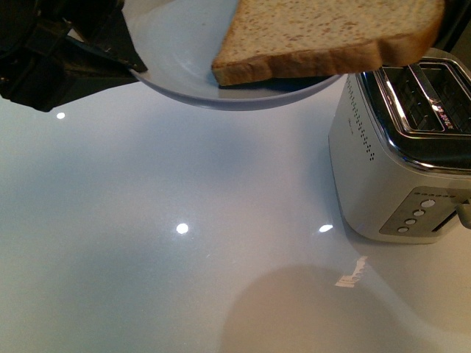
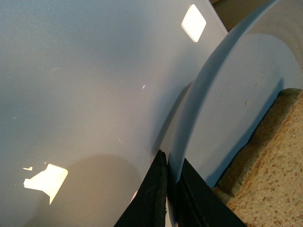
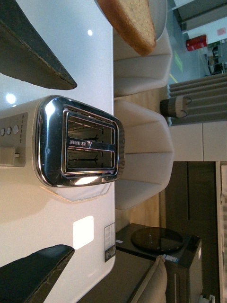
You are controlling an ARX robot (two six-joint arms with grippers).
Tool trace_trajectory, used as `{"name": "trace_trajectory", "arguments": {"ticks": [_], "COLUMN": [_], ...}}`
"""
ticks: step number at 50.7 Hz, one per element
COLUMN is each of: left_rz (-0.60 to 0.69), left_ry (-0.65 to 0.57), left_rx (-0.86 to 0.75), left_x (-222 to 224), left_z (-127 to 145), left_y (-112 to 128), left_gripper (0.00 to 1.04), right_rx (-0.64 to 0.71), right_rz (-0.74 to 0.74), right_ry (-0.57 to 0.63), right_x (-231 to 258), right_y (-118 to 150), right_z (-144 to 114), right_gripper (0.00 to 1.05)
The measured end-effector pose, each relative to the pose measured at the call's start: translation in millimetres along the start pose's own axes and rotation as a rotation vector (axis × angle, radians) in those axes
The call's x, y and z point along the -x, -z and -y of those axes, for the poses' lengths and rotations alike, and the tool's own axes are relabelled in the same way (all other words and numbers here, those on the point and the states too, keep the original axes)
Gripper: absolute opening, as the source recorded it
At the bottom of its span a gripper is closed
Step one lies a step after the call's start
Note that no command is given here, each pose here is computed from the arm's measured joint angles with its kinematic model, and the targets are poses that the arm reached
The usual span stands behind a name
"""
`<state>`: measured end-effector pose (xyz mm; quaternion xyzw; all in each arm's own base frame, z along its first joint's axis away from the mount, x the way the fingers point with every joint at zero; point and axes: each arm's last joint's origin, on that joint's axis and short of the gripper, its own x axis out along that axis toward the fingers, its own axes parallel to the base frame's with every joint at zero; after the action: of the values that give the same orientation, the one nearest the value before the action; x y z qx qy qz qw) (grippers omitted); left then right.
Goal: Left arm holds plate, right arm toasts bread
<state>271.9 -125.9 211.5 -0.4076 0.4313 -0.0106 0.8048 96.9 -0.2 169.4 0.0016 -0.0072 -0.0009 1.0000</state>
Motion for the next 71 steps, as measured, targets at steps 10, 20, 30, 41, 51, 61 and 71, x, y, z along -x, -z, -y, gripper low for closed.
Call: {"name": "trace_trajectory", "arguments": {"ticks": [10, 20, 30, 41, 51, 61, 71], "left_rz": [-0.025, -0.031, -0.028, -0.028, -0.028, -0.028, -0.024], "left_ry": [-0.003, -0.001, -0.002, -0.002, -0.002, 0.0, -0.001], "left_rx": [-0.008, -0.011, -0.009, -0.009, -0.009, -0.01, -0.009], "left_x": [1, 1, 1, 1, 1, 1, 1], "left_z": [9, 10, 10, 10, 10, 10, 10], "left_y": [18, 20, 20, 20, 20, 20, 20], "left_gripper": [0.03, 0.03, 0.03, 0.03, 0.03, 0.03, 0.03], "right_rx": [0.0, 0.0, 0.0, 0.0, 0.0, 0.068, 0.005], "right_rz": [0.0, 0.0, 0.0, 0.0, -0.004, -0.537, -0.539], "right_ry": [0.0, 0.0, 0.0, 0.0, 0.004, 0.162, 0.166], "right_x": [0, 0, 0, 0, 0, -4, -11], "right_y": [0, 0, 0, 0, 0, 9, -9], "right_z": [0, 0, 0, 0, 0, 5, 10], "right_gripper": [0.96, 0.96, 0.96, 0.96, 0.96, 0.96, 0.96]}}
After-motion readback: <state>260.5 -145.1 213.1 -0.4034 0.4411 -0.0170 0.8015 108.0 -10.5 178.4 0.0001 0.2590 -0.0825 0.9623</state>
